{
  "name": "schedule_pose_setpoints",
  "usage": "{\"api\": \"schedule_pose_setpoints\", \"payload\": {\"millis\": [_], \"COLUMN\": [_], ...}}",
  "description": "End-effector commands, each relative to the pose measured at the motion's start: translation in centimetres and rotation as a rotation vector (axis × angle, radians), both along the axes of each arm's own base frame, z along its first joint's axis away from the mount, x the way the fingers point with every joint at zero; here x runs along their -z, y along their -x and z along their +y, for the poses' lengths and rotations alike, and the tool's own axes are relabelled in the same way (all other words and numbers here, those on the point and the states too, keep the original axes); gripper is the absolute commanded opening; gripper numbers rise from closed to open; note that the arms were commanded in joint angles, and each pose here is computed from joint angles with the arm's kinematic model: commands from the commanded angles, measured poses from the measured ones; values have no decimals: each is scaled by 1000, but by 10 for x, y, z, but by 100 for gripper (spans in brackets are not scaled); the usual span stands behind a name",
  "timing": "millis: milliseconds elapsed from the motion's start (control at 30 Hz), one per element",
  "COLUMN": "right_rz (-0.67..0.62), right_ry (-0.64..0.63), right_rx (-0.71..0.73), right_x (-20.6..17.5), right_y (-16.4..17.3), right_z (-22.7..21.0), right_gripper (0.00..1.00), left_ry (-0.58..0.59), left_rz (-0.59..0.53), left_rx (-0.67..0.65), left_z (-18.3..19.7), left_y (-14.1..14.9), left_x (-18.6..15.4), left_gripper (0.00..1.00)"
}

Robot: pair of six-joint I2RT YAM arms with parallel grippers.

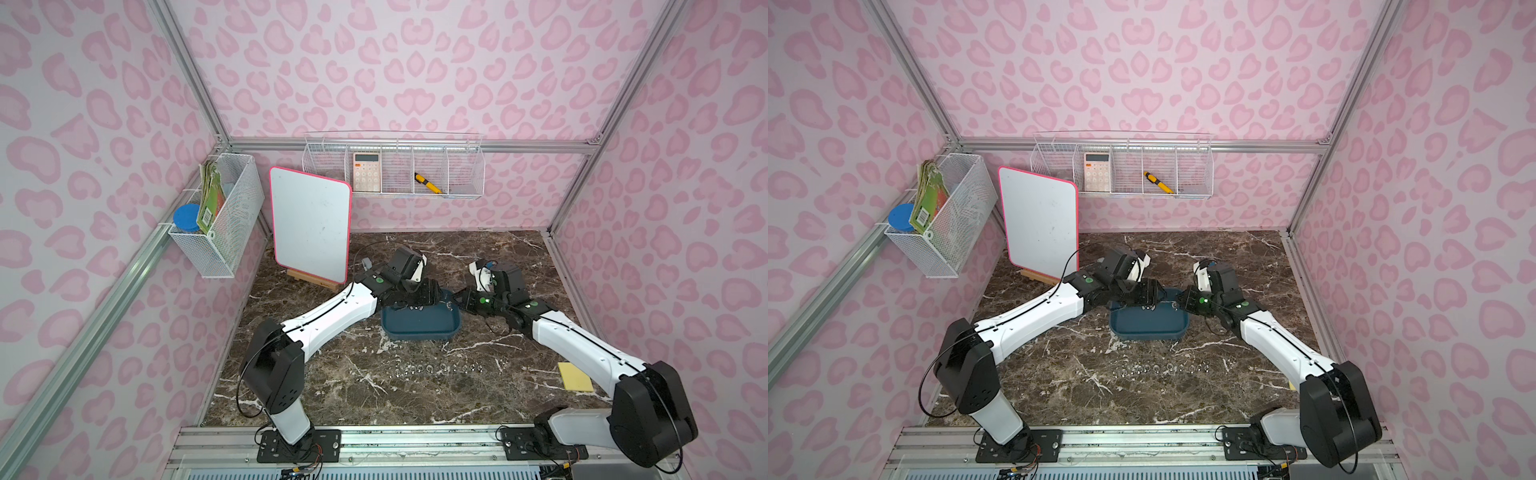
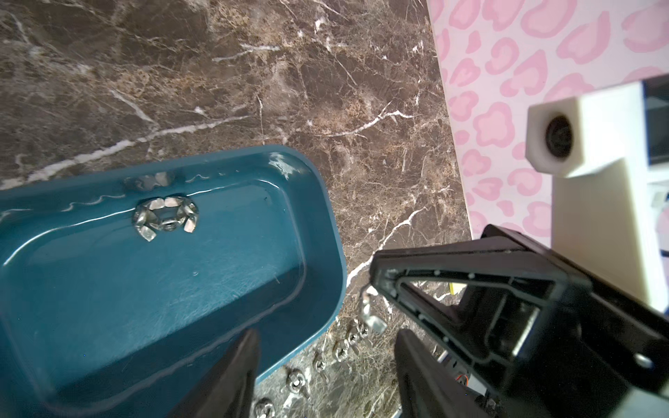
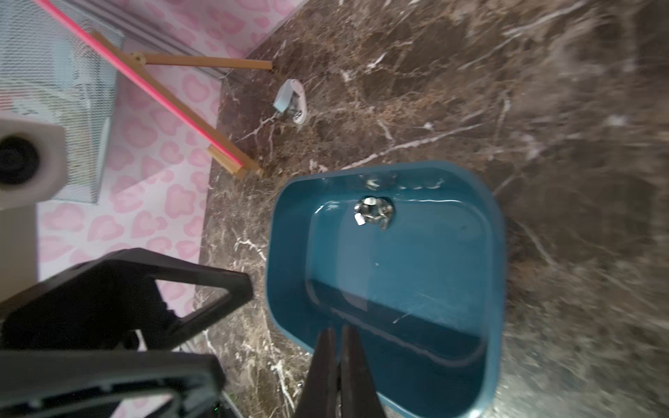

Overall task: Take out the wing nut from the storage box
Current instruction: Pick up the wing nut from the storage box, then place the wing nut at the center of the board.

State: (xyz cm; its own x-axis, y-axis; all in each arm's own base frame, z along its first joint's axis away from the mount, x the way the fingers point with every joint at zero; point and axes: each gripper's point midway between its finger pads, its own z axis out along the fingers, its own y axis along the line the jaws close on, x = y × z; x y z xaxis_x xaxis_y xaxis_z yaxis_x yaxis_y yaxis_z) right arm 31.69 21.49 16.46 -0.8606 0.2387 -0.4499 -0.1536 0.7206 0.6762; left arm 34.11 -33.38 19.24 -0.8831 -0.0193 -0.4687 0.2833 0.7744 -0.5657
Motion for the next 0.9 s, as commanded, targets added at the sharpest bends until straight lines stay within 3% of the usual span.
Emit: {"api": "schedule_pose_setpoints", "payload": {"millis": [0, 200, 533, 867], "right_rz": [49, 130, 317, 382], "right_ry": [114, 265, 447, 511], "right_rx": [25, 70, 115, 106], "right_x": [21, 48, 100, 124], "right_y": [15, 47, 96, 104], "right_z": [-23, -61, -104, -107], "right_gripper": [0, 0, 0, 0], "left_ry": [-16, -28, -43, -39], "left_rz": [8, 9, 9, 9], "left_rx": [-43, -99, -145, -151], "left_z": [14, 38, 61, 63], "left_y": [-2, -4, -5, -3], "left_x": [0, 0, 1, -1], "left_gripper": [74, 98, 98, 98]}}
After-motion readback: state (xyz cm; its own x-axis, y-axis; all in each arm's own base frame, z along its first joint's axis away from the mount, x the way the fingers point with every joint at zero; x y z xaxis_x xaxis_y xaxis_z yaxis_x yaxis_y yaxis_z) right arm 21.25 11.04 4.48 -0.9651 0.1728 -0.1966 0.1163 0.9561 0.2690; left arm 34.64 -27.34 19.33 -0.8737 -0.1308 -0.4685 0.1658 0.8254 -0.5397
